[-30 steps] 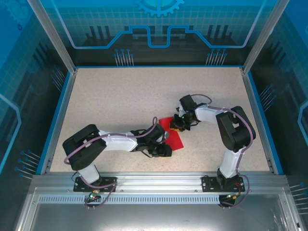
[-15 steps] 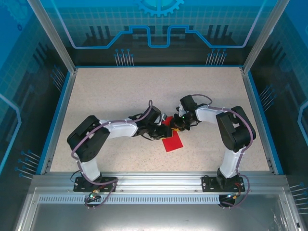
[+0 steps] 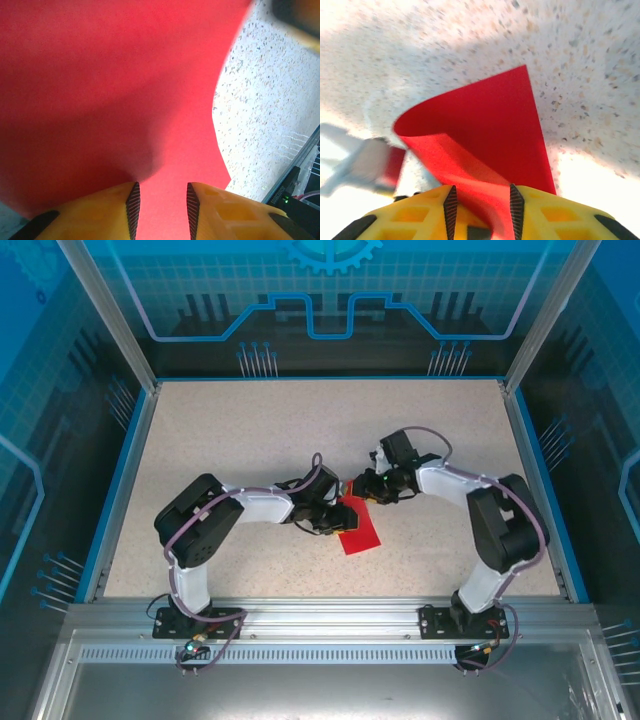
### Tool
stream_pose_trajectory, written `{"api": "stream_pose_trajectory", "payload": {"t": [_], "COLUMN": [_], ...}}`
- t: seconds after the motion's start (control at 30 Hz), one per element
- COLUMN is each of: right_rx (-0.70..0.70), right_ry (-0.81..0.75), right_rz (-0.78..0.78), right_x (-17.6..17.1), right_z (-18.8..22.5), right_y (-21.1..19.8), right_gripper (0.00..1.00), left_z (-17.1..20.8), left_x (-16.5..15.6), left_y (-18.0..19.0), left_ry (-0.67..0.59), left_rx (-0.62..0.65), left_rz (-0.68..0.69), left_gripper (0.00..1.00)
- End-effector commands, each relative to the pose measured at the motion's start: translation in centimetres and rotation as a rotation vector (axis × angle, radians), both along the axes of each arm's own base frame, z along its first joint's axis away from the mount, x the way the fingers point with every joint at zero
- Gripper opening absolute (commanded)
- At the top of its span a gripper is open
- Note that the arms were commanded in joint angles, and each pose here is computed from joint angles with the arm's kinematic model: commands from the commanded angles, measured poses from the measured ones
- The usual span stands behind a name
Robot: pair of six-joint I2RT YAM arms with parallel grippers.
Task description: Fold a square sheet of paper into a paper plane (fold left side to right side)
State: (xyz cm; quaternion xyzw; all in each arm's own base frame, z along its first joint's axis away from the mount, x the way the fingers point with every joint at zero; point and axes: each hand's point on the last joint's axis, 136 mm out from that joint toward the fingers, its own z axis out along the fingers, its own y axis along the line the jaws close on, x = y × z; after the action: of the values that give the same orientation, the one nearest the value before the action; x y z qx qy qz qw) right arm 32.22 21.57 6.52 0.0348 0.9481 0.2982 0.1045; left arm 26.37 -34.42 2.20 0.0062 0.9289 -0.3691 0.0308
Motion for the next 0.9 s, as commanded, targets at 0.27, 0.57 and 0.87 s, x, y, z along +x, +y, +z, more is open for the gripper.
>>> {"api": "stream_pose_trajectory", "payload": {"t": [0.27, 0.57, 0.87], "right_rx": [-0.028, -0.103, -0.262], "right_ry": [0.145, 0.219, 0.303], "right_rz": [0.060, 0.087, 0.068], "right_x": [-9.8, -10.8, -12.0], "right_z": [-1.9, -5.1, -7.3], "right_y": [-2.7, -2.5, -5.1], "right_gripper": [0.18, 0.18, 0.18], "left_z": [-2.1, -1.5, -0.4], "left_x": [-1.0, -0.5, 0.7], "left_y": [1.3, 0.9, 1.2], "left_ry": [0.036, 0.022, -0.022], "left_rx": [0.095, 0.096, 0.115], "left_rz": [0.007, -0.002, -0.005], "left_gripper": [0.34, 0.34, 0.37]}}
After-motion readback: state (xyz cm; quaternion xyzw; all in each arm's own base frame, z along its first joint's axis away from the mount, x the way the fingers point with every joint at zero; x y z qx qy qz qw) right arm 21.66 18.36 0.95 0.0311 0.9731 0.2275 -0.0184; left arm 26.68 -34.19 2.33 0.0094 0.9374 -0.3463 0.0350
